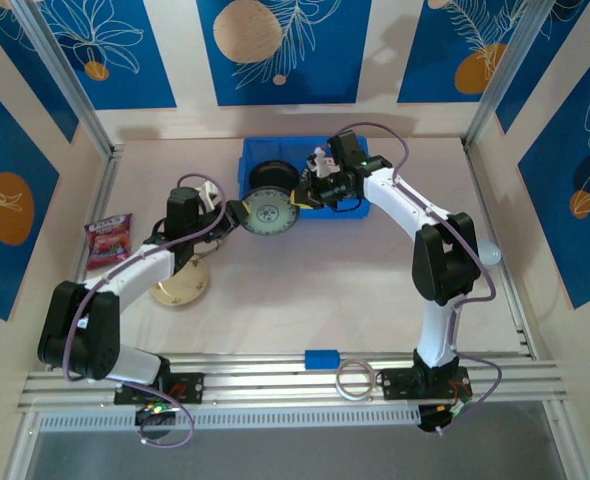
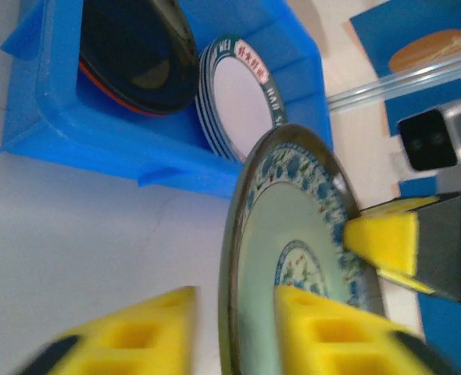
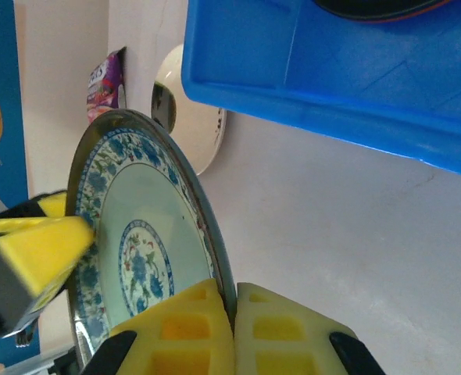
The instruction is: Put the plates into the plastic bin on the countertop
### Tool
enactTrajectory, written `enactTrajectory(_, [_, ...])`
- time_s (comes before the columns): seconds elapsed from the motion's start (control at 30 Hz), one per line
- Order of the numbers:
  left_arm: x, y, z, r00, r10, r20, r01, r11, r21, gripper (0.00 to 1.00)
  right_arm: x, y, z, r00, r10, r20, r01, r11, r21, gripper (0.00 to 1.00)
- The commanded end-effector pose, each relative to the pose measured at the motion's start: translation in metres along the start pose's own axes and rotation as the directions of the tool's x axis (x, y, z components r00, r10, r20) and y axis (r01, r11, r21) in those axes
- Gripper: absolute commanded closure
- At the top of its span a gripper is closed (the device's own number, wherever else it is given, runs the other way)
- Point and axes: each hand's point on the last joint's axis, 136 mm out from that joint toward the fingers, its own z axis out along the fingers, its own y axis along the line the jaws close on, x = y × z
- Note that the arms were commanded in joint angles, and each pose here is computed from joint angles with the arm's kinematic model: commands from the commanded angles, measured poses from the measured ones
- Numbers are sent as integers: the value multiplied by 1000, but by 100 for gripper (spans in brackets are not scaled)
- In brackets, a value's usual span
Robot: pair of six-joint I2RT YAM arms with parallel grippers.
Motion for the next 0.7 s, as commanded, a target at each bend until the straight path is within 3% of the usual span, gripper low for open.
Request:
enactTrajectory(0.0, [-22, -18, -4, 999, 33, 41, -35, 998, 54, 43, -17, 4, -5, 998, 55, 11, -54, 998, -35, 100])
enactTrajectory(0.17, [-32, -16, -16, 996, 57, 74, -58, 998, 17, 20, -55, -5, -11, 992, 87, 87, -87, 996, -1, 100])
enactTrajectory(0.33, [-40, -4, -36, 990, 72, 125, -67, 997, -45, 14, -96, -14, -16, 980, 91, 174, -101, 994, 45, 100])
enactTrajectory(0.67, [-41, 7, -67, 981, 104, 163, -88, 991, -97, 14, -152, -31, -11, 952, -35, 305, -8, 990, 138, 100])
